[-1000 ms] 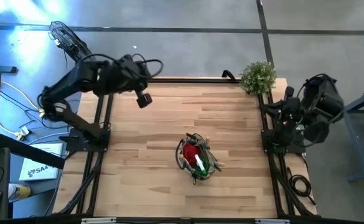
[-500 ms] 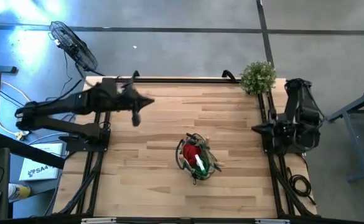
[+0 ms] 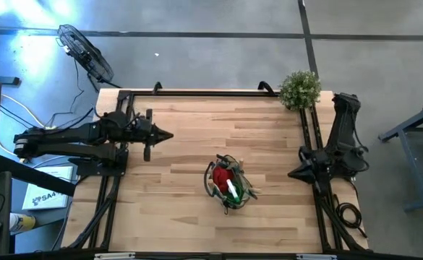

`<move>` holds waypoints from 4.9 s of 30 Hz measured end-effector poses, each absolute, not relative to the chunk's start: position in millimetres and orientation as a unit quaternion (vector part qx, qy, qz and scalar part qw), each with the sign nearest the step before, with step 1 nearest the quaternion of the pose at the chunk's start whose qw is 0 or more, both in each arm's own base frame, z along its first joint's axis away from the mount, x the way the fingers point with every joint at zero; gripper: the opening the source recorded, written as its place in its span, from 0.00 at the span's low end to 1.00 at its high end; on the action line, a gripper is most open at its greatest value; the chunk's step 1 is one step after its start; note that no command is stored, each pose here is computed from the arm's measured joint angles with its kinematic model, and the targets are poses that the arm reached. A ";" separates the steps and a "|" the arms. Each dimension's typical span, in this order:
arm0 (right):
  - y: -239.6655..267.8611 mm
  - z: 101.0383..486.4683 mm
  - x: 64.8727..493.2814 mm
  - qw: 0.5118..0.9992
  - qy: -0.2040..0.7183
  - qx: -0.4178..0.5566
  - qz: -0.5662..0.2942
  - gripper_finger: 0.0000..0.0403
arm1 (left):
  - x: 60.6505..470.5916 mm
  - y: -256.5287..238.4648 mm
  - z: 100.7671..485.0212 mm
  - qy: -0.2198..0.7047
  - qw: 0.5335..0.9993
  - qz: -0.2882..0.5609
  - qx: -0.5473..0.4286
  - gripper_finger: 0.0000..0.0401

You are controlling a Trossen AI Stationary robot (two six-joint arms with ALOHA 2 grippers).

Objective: Pick & Place Garden tools in Gardening bag
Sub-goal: Return to Home Position

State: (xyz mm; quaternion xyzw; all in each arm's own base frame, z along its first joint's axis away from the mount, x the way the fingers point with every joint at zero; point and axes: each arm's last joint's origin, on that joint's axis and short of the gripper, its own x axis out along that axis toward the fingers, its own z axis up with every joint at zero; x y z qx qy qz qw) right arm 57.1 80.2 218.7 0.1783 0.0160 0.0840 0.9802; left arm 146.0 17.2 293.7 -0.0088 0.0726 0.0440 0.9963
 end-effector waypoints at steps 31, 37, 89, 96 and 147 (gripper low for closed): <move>39.5 172.7 105.1 0.992 -0.020 0.125 0.005 0.01 | 107.9 -21.5 234.0 0.016 0.995 -0.101 0.009 0.00; 29.1 171.7 108.5 0.991 -0.021 0.122 -0.044 0.01 | 99.4 -31.6 229.9 0.032 0.984 -0.171 0.029 0.00; 18.4 150.3 108.9 0.985 0.070 0.104 -0.122 0.01 | 101.7 -41.7 151.7 0.084 0.983 -0.153 0.051 0.00; 18.4 150.4 108.9 0.985 0.070 0.103 -0.122 0.01 | 101.9 -41.8 151.1 0.082 0.981 -0.155 0.082 0.00; 14.1 174.7 94.0 0.980 -0.062 0.161 -0.103 0.01 | 87.9 -35.3 178.5 -0.023 0.987 -0.147 0.055 0.00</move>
